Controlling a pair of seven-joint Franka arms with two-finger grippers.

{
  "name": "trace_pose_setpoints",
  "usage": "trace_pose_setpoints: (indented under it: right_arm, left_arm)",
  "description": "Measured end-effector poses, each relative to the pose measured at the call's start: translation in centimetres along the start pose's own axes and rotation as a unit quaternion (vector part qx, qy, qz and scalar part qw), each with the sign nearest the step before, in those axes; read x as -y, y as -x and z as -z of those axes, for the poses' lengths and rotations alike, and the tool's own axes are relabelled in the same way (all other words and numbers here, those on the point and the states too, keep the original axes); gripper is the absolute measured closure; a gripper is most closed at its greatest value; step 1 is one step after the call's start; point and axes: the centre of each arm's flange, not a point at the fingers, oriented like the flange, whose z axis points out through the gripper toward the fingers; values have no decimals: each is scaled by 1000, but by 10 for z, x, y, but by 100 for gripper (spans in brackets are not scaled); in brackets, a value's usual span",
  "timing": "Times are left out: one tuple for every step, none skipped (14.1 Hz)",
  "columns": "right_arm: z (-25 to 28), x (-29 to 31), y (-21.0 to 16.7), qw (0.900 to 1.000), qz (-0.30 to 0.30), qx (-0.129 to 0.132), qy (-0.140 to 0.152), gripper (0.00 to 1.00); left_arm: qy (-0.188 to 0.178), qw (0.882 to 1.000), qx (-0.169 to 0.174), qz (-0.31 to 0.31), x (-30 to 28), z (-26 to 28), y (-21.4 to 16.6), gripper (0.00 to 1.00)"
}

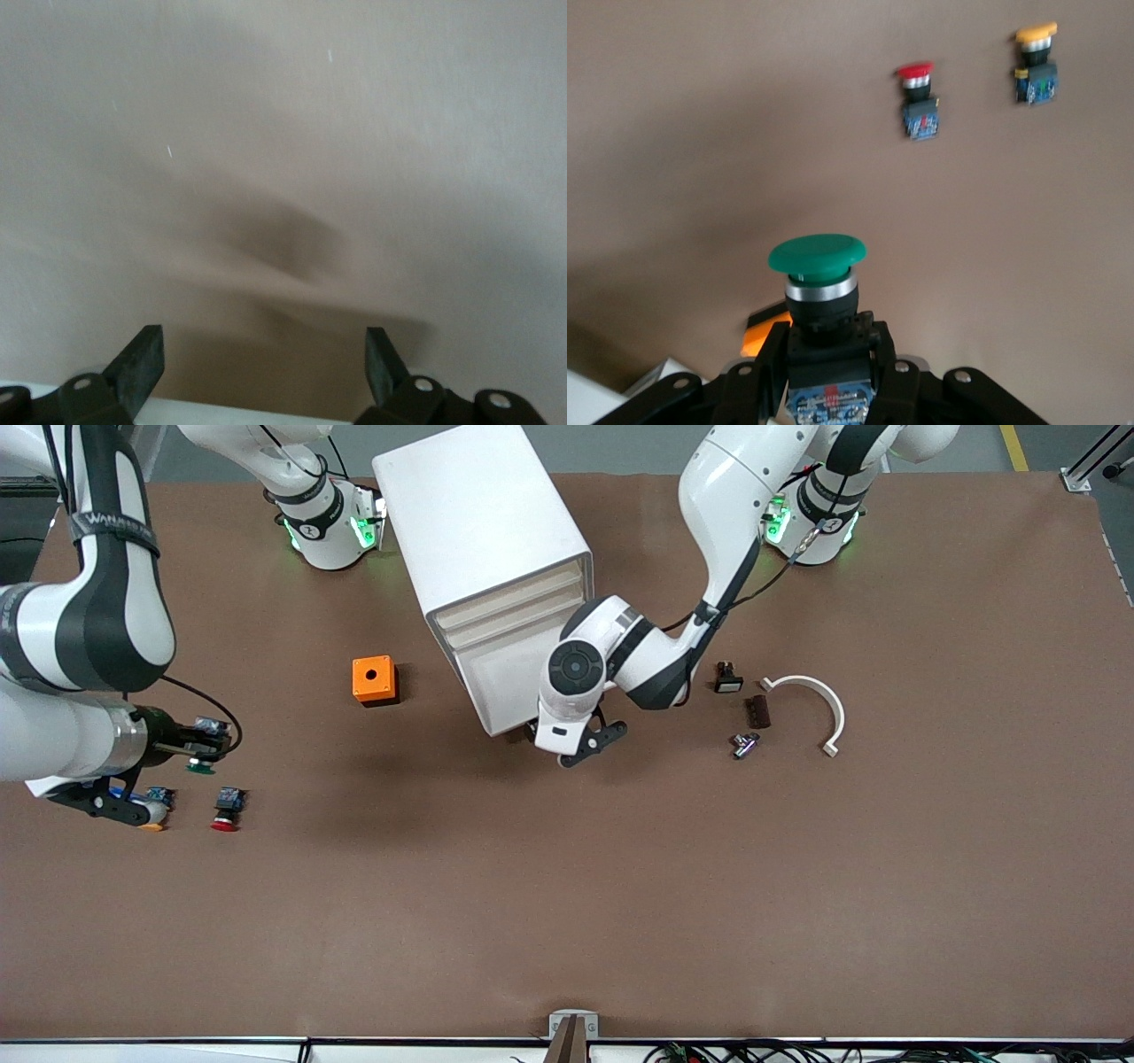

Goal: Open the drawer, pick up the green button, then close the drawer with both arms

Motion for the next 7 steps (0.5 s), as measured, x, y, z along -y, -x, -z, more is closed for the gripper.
trace_pose_setpoints:
  right_arm:
    - [-16, -4, -7, 1000, 6, -8, 0, 59]
    - [-33, -5, -13, 1000, 13, -15, -1, 59]
    - [-49, -6, -19, 999, 22, -26, -3, 59]
    - [-65, -6, -24, 999, 32, -39, -4, 59]
    - [-80, -8, -29, 998, 41, -54, -7, 59]
    - [-95, -10, -34, 997, 47, -66, -9, 59]
    - [-110, -14, -38, 995, 53, -78, -12, 59]
  left_arm:
    - [0, 1000, -1, 2, -3, -2, 14, 0]
    - [0, 1000, -1, 2, -5, -5, 28, 0]
    - [-1, 1000, -1, 1, -6, -7, 40, 0]
    - [-1, 1000, 0, -3, -8, -10, 51, 0]
    - [-3, 1000, 3, -5, -8, -12, 62, 0]
    - [-3, 1000, 7, -9, -9, -13, 71, 0]
    - [-4, 1000, 12, -14, -9, -15, 79, 0]
